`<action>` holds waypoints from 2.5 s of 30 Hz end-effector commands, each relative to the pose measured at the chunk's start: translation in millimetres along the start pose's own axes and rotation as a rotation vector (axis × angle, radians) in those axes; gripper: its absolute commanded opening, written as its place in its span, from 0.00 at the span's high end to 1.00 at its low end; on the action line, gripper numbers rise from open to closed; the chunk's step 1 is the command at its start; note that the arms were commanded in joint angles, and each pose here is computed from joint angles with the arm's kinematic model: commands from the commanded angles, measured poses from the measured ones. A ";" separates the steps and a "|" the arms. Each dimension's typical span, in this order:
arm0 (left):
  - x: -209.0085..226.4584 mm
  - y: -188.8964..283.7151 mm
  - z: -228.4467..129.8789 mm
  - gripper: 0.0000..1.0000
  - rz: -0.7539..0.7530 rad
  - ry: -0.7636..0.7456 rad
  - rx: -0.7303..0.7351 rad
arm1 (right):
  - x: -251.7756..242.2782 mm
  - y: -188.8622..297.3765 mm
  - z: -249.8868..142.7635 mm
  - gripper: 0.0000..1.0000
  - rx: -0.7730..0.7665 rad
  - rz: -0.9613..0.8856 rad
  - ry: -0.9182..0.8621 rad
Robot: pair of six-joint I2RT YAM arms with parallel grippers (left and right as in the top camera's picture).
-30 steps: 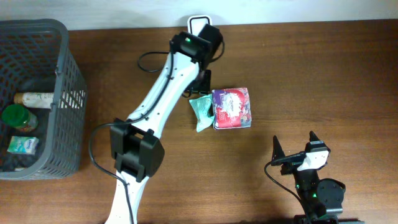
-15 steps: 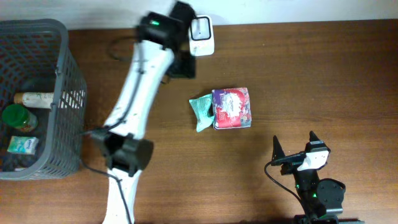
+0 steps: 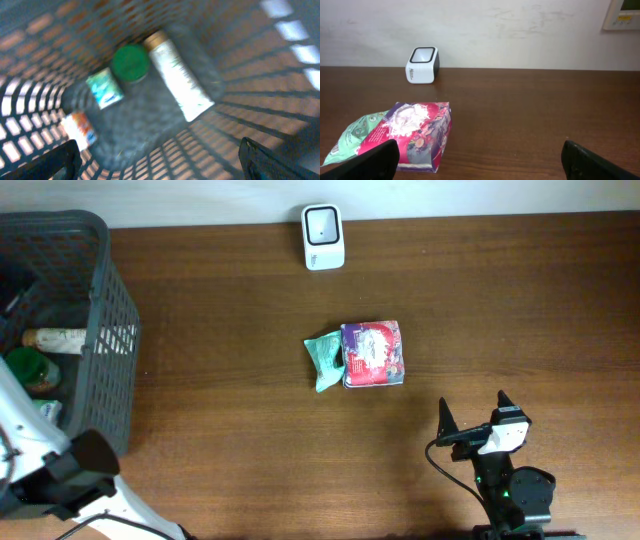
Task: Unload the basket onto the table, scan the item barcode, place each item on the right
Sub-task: 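Reach the left gripper into the basket and grasp the orange packet, then place the orange packet between the wipes and tissue pack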
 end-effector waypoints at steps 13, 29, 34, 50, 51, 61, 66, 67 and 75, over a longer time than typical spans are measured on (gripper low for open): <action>104.6 -177.0 -82.8 0.01 0.325 0.383 0.398 | -0.1 -0.6 -3.6 0.01 0.006 -0.002 -0.007; 132.9 -231.2 -140.3 0.30 0.505 0.358 0.414 | -0.1 -0.6 -3.6 0.01 0.006 -0.002 -0.007; 127.6 -236.8 -141.4 0.61 0.463 0.374 0.414 | -0.1 -0.6 -3.6 0.01 0.006 -0.002 -0.007; 37.5 10.8 11.8 1.00 -0.341 0.393 0.014 | -0.1 -0.6 -3.6 0.01 0.006 -0.002 -0.007; 25.0 34.1 10.7 0.96 -0.431 0.368 -0.009 | -0.1 -0.6 -3.6 0.01 0.006 -0.002 -0.007; -153.4 93.6 -86.5 0.88 -0.685 -0.116 0.105 | -0.1 -0.6 -3.6 0.01 0.006 -0.002 -0.007; -256.7 71.1 -190.3 0.88 -0.605 -0.438 0.209 | -0.1 -0.6 -3.6 0.01 0.006 -0.002 -0.007; -274.9 64.0 -214.6 0.88 -0.600 -0.495 0.246 | -0.1 -0.6 -3.6 0.01 0.006 -0.002 -0.007; -335.2 -36.0 -338.6 0.88 -0.338 -0.756 0.363 | -0.1 -0.6 -3.7 0.01 0.007 -0.002 -0.007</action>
Point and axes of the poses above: each gripper's point midway between its finger pads, its own y axis back along the fingers, its own x axis along the line the jaws close on, z = x × y, the point moved 4 cm from there along y, back along the fingers, and after that the axes turned 7 degrees about -y, right-handed, at the moved point
